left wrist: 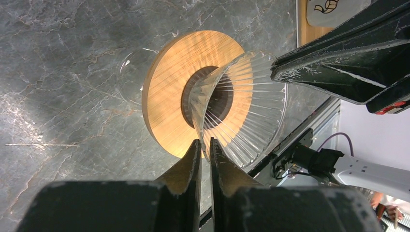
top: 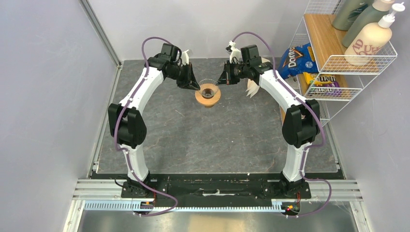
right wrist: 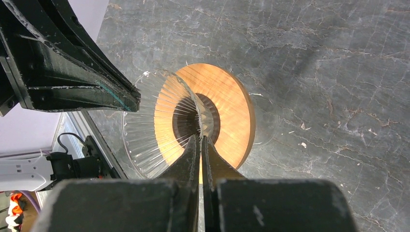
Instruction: Place the coffee filter in the dripper
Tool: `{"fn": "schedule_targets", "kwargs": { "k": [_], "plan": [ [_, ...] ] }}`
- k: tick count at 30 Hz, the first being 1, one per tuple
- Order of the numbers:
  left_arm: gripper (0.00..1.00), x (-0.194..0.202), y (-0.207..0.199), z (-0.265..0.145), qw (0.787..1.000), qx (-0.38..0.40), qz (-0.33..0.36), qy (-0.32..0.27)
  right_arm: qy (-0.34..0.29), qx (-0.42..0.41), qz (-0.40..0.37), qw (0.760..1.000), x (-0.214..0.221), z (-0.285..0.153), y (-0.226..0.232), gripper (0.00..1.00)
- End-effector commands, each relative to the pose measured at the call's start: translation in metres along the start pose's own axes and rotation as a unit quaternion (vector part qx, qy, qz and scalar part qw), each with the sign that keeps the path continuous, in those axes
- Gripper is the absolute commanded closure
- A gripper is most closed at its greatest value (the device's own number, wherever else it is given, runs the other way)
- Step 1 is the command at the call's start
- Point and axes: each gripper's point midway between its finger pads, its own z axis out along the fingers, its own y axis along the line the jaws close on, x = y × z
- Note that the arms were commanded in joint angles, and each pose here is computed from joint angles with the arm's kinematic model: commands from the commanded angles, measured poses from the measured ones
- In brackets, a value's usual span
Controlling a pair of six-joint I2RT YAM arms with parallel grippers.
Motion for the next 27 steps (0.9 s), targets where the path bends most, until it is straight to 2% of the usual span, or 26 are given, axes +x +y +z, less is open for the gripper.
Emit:
{"fn": "schedule_targets", "kwargs": {
  "k": [1,7,11,14,17,18,21,25,27],
  "plan": [
    [0.85,0.01,0.004,0.011,0.999,-0.023,0.037,0.022,0.069,0.04,0.0,0.997,0.042,0.013,-0.024,0.98],
    [0.83,-0.001,-0.008,0.002,0.999,-0.015,0.041,0.003,0.054,0.03,-0.017,0.998,0.029,0.003,-0.012,0.9],
    [0.79,-0.001,-0.013,0.001,0.999,-0.006,0.037,0.003,0.052,0.017,-0.016,0.998,0.025,-0.001,-0.002,0.78],
    [0.66,-0.001,-0.013,0.0,0.999,-0.006,0.036,0.003,0.05,0.009,-0.014,0.999,0.023,-0.003,0.003,0.68],
    [0.6,-0.002,-0.014,0.0,0.999,-0.003,0.034,0.003,0.047,0.003,-0.013,0.999,0.019,-0.004,0.007,0.6],
    [0.56,-0.004,-0.015,-0.001,0.999,-0.002,0.035,0.0,0.045,0.001,-0.015,0.999,0.017,-0.004,0.009,0.58],
    [0.54,-0.011,-0.016,-0.006,0.999,-0.003,0.034,-0.011,0.037,-0.006,-0.017,0.999,0.009,-0.006,0.016,0.48],
    [0.37,-0.019,-0.018,-0.016,0.999,0.002,0.033,-0.026,0.019,-0.011,-0.027,0.999,-0.006,-0.014,0.025,0.36],
    [0.35,-0.023,-0.019,-0.022,0.999,0.001,0.034,-0.034,0.008,-0.011,-0.033,0.999,-0.015,-0.019,0.03,0.31]
  ]
}}
